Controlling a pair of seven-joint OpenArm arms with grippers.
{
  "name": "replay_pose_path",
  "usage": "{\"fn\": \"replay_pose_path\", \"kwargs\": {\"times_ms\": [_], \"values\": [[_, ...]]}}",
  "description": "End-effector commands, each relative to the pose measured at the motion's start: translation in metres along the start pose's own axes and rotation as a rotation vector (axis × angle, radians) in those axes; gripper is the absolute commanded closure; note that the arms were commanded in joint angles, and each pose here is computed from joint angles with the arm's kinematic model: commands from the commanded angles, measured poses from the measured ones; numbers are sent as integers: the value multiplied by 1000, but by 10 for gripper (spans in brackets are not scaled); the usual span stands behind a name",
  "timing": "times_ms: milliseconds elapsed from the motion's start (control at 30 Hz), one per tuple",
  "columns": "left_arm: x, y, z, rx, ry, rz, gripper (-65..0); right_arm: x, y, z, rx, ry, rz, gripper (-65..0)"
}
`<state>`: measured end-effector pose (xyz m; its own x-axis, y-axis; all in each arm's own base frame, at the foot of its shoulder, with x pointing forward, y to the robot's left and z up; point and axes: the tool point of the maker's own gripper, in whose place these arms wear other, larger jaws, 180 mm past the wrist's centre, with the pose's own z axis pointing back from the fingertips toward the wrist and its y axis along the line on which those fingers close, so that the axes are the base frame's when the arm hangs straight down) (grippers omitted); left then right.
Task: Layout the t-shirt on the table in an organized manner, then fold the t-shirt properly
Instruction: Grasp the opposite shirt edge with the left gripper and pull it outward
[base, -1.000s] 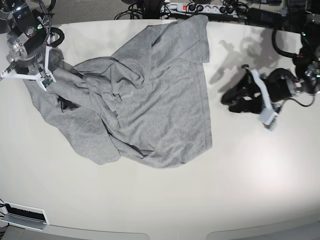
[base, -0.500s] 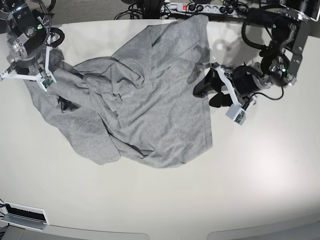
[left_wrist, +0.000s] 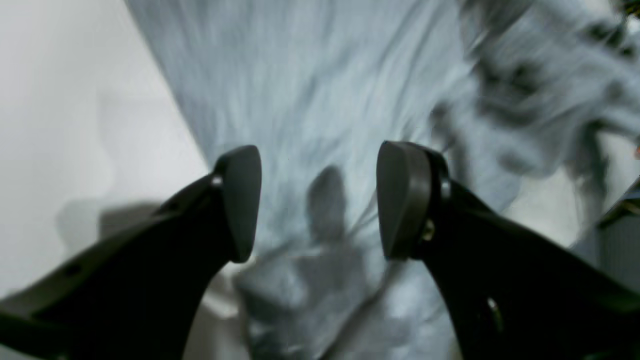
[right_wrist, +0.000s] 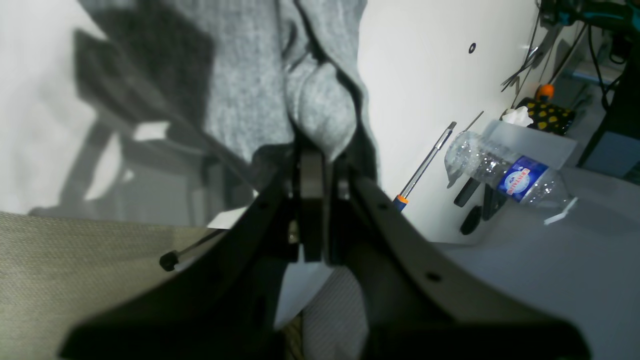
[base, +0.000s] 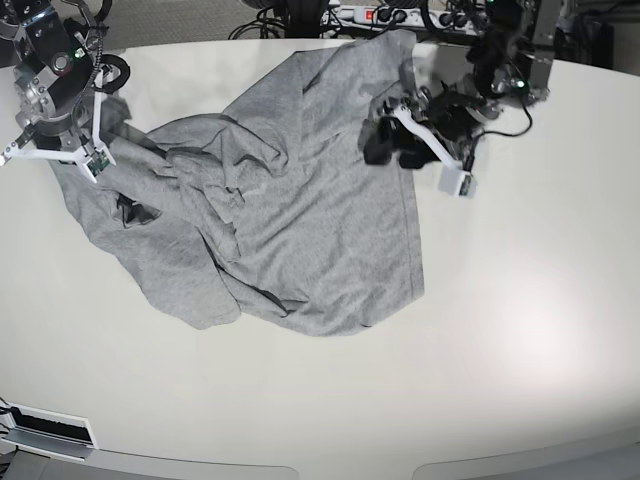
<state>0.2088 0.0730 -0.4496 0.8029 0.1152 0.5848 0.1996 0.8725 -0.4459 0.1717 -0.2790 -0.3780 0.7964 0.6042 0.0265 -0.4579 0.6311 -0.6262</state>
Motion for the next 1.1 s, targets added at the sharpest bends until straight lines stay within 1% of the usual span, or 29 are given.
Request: {"fn": "replay_pose_path", "kwargs": {"times_ms": [0, 100, 200, 333, 467, 500, 533, 567, 633, 667, 767, 867, 967, 1067], "values": [[11, -2, -2, -2, -47, 8, -375, 3, -12, 3, -40, -17, 3, 0], [-3, 0, -11, 0, -37, 51, -375, 4, -12, 3, -39, -20, 5, 0], [-19, 3, -18, -20, 8, 64, -375, 4, -12, 3, -38, -20, 6, 0], [-39, 14, -26, -6, 71, 94, -375, 7, -12, 3, -38, -39, 7, 0], [-42, 15, -26, -13, 85, 86, -373, 14, -12, 3, -38, -74, 8, 0], [-40, 13, -27, -22, 83, 74, -354, 15, -12, 3, -38, -81, 8, 0], [-39, 13, -27, -26, 81, 68, -303, 15, -12, 3, -38, -81, 8, 0], [-38, 13, -27, -25, 80, 66, -226, 15, -12, 3, -38, -81, 8, 0], [-35, 13, -28, -25, 75, 65, -43, 15, -12, 3, -37, -81, 14, 0], [-33, 13, -29, -26, 79, 62, 0, 15, -11, 3, -34, -82, 23, 0], [-22, 16, -31, -23, 98, 23, 0, 21, -17, 3, -45, -93, 24, 0], [1, 26, -27, 13, 91, -75, 0, 27, -24, 3, -64, -106, 14, 0], [30, 50, -16, 120, 56, -170, 0, 30, -25, 4, -66, -117, 15, 0], [59, 78, -1, 235, 31, -269, 0, 29, -23, 3, -55, -112, 50, 0]]}}
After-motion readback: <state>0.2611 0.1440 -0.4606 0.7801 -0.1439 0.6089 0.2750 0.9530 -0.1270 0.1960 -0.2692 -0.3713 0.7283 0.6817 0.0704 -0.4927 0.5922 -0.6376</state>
